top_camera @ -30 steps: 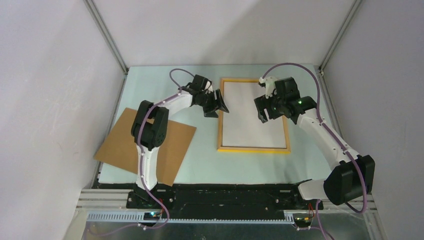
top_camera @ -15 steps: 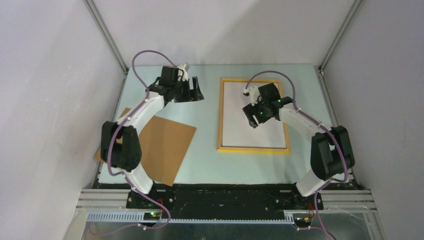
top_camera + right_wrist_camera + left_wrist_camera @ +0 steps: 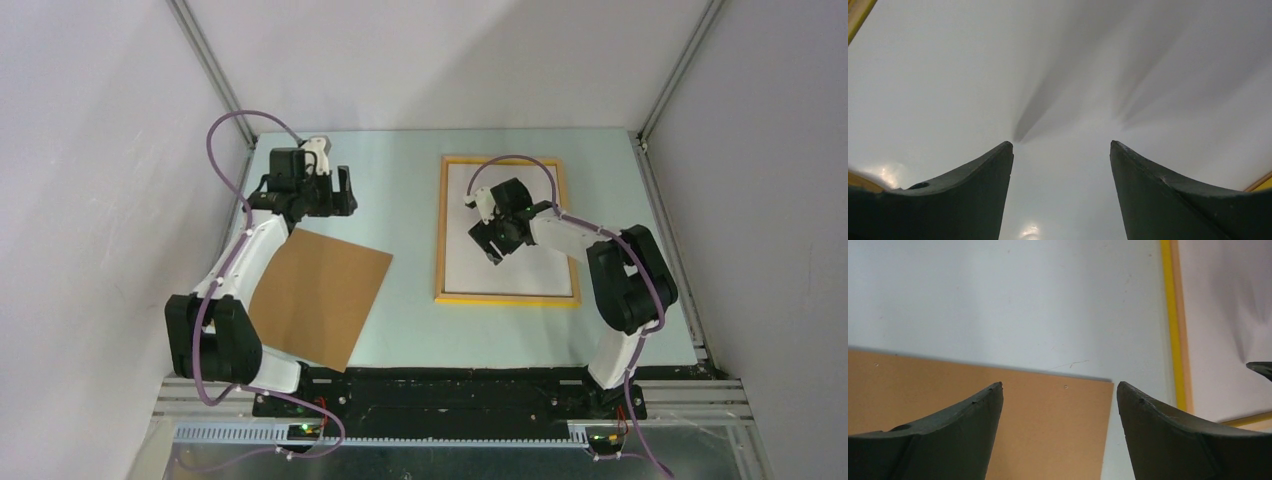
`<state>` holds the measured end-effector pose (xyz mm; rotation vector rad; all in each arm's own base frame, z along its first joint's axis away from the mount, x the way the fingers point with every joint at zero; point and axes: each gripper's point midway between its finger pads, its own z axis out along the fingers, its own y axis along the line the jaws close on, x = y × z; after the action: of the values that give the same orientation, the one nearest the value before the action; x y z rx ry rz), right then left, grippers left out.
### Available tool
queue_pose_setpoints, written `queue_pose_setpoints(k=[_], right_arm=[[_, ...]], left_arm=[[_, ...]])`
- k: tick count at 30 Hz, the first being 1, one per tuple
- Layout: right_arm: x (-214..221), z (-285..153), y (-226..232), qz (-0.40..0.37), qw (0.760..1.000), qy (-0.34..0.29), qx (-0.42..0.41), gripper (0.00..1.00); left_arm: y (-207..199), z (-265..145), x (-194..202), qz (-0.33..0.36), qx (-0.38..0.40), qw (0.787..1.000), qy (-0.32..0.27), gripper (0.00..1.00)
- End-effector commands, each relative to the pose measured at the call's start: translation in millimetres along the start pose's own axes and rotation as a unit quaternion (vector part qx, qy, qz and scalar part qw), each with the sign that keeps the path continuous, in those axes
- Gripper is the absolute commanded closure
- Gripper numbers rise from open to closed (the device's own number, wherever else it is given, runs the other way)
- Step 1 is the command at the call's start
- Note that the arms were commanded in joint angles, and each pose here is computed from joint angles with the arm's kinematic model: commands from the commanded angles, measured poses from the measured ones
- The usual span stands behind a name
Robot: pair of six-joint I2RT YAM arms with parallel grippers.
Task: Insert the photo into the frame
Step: Turn over the photo from the photo frame.
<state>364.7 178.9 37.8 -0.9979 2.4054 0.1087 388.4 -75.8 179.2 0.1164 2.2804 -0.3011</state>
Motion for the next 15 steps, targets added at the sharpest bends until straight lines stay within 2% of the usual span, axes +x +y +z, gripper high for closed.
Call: queue_pose_setpoints(k=[1,15], right_arm=[[-19,4,-4,-0.009,1.0,-0.025,0.011,0.25],[-17,12,5,-0.018,1.0,-0.013,0.006,0.25]], left_arm=[[7,-12,-8,0.009,0.0,1.0,-0.022,0.11],[6,-9,-8,-0.009,0.011,1.0,-0.017,0.12]])
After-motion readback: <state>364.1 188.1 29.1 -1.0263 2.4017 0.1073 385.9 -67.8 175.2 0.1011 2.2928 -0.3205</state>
